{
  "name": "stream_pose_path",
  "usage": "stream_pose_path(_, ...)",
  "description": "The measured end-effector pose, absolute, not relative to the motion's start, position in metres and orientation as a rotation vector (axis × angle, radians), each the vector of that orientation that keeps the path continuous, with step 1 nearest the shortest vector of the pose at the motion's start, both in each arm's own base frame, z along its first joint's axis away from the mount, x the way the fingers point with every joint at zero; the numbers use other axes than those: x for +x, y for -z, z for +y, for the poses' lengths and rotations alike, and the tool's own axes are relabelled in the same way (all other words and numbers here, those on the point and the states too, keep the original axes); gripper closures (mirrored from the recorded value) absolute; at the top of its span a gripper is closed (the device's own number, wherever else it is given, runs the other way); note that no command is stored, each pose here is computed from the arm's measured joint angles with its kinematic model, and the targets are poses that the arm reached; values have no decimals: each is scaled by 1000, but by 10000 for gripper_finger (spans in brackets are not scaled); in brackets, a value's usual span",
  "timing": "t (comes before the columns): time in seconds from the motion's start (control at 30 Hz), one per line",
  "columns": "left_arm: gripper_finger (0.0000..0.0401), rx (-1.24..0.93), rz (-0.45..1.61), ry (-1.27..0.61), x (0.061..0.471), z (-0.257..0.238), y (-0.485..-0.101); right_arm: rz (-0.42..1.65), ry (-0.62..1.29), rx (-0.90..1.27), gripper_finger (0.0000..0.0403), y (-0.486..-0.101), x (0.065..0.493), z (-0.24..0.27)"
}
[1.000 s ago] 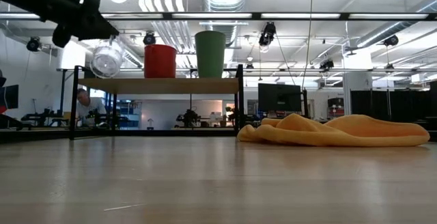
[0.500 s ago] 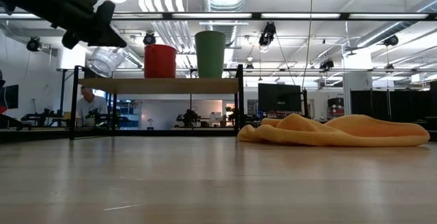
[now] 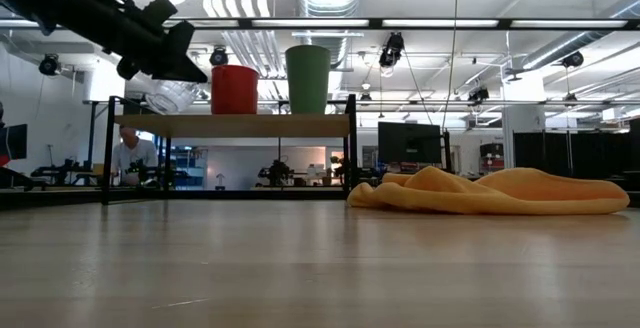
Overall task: Stack small to large cups/mugs on shelf
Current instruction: Put the transparent mug on the shelf
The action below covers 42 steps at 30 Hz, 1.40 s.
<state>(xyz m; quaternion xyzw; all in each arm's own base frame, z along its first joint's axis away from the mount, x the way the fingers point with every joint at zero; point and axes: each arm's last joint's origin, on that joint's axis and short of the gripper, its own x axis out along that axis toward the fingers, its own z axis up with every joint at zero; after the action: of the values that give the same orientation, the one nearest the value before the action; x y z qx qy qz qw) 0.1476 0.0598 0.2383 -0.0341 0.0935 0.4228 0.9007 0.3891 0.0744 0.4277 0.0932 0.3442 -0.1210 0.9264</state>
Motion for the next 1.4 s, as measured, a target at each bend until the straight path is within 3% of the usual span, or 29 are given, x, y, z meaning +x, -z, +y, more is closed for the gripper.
stream_pose_path(0.33, 398, -136, 128, -882, 142, 59, -243, 712, 243, 187, 374, -427, 388, 77)
stream_pose_path(0.73, 349, -152, 164, -894, 146, 61, -237, 714, 243, 189, 374, -427, 388, 78)
stream_pose_path(1.4, 347, -156, 137, -891, 142, 60, -241, 727, 244, 187, 374, -426, 387, 78)
